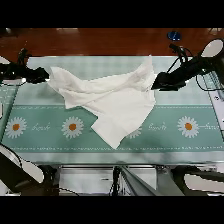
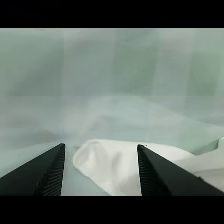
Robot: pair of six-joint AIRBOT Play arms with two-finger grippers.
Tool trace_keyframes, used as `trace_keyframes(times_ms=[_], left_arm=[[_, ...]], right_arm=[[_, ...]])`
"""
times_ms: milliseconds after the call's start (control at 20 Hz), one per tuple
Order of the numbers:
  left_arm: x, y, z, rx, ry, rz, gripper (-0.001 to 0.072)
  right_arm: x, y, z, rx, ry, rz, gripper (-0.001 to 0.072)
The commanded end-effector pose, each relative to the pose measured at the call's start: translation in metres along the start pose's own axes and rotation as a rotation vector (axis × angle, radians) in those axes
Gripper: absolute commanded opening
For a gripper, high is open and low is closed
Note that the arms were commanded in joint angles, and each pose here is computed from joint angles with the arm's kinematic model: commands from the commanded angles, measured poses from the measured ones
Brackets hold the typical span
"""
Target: Fold the shirts.
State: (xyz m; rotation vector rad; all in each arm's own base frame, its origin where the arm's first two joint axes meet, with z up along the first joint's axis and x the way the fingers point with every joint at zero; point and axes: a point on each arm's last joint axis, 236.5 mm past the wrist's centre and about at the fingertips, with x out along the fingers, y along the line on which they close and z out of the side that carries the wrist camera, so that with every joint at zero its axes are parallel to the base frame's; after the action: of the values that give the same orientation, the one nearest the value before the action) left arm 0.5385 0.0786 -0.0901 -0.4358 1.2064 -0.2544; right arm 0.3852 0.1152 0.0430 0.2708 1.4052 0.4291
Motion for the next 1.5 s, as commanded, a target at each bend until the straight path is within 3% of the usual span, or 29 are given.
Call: trace_keyframes(times_ms=[0, 250, 300, 350, 450, 500, 700, 800, 900, 1100, 1250, 1450], left_arm=[[0.002, -0.005, -0.019, -0.043, 0.09, -0.023, 0.0535], [0.011, -0.022, -0.035, -0.089, 0.217, -0.07, 0.0533], [0.016, -0.027, -0.033, -0.094, 0.218, -0.064, 0.0489], [0.022, -0.032, -0.031, -0.095, 0.221, -0.056, 0.0384], [0.034, -0.042, -0.033, -0.069, 0.241, -0.047, 0.008], [0.037, -0.045, -0.036, -0.059, 0.253, -0.042, 0.0023], [0.027, -0.041, -0.037, -0.073, 0.265, -0.031, 0.0021], [0.017, -0.039, -0.034, -0.073, 0.252, -0.029, 0.0021], [0.008, -0.04, -0.029, -0.063, 0.232, -0.03, 0.002], [0.001, -0.045, -0.025, -0.035, 0.216, -0.033, 0.0021], [0.0, -0.048, -0.029, -0.025, 0.232, -0.044, 0.0021], [-0.002, -0.051, -0.036, -0.004, 0.263, -0.061, 0.002]], right_arm=[[-0.002, 0.001, 0.002, -0.002, -0.015, -0.001, 0.052], [-0.002, 0.001, 0.003, -0.002, -0.016, -0.001, 0.052], [-0.002, 0.001, 0.002, -0.002, -0.016, 0.0, 0.052], [-0.003, 0.001, 0.002, -0.004, -0.018, 0.0, 0.0519], [-0.01, 0.005, 0.003, -0.013, -0.036, -0.002, 0.052], [-0.016, 0.007, 0.003, -0.021, -0.052, -0.006, 0.0519], [-0.041, -0.01, 0.0, -0.053, -0.098, -0.129, 0.0522], [-0.039, -0.038, -0.018, 0.013, -0.035, -0.209, 0.0569], [-0.007, -0.043, -0.055, 0.117, 0.077, -0.114, 0.057], [0.072, 0.007, -0.11, 0.269, 0.092, 0.181, 0.057], [0.112, 0.028, -0.155, 0.338, 0.106, 0.229, 0.057], [0.137, 0.048, -0.171, 0.322, 0.096, 0.218, 0.0571]])
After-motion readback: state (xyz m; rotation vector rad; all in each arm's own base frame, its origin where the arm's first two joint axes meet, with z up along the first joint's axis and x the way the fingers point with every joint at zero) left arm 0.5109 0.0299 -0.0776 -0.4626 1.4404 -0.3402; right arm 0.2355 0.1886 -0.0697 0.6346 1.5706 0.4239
